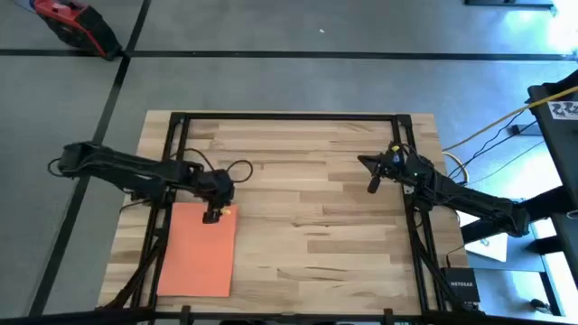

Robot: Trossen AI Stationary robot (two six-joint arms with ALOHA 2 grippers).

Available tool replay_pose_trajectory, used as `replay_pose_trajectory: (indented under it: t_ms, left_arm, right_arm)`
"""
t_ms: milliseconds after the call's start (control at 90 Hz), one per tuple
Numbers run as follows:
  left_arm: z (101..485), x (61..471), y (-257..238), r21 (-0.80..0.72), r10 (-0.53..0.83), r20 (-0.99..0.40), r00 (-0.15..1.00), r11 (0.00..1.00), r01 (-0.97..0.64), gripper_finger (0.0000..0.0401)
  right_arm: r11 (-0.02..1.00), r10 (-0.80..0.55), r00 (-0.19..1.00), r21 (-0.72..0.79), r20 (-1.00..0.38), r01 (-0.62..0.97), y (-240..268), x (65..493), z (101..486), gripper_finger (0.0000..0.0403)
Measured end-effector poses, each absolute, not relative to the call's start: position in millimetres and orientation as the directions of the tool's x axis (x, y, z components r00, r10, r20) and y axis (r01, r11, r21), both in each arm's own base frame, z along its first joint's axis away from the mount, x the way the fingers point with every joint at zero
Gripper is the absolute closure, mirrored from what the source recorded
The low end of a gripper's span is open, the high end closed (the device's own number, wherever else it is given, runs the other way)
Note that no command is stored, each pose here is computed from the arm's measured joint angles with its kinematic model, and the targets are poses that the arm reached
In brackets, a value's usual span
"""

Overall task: Organize paper
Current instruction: Move the orange paper from bottom left to the top right table

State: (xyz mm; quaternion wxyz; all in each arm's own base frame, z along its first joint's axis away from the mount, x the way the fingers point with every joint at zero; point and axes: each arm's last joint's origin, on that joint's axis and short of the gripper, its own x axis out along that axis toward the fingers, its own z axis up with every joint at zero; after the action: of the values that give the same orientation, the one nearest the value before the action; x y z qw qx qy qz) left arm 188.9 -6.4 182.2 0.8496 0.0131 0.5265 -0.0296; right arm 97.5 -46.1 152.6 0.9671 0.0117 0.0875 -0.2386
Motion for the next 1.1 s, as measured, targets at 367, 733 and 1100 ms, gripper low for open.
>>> replay_pose_trajectory:
  t_ms: [367, 733, 1100]
  left_arm:
    - [172, 195, -2, -0.026, -0.03, -0.913, 0.406, 1.0, 0.016, 0.038]
    - [164, 201, 7, -0.106, -0.099, -0.918, 0.385, 0.994, 0.005, 0.0286]
    - [148, 205, 8, -0.091, -0.091, -0.949, 0.301, 0.996, 0.016, 0.0264]
  right_arm:
    - [0.886, -0.459, 0.871, -0.019, -0.175, 0.464, -46, 98, 153, 0.0403]
    - [0.886, -0.459, 0.871, -0.017, -0.175, 0.464, -46, 98, 153, 0.0403]
    - [0.886, -0.459, 0.871, -0.016, -0.175, 0.464, -46, 98, 153, 0.0403]
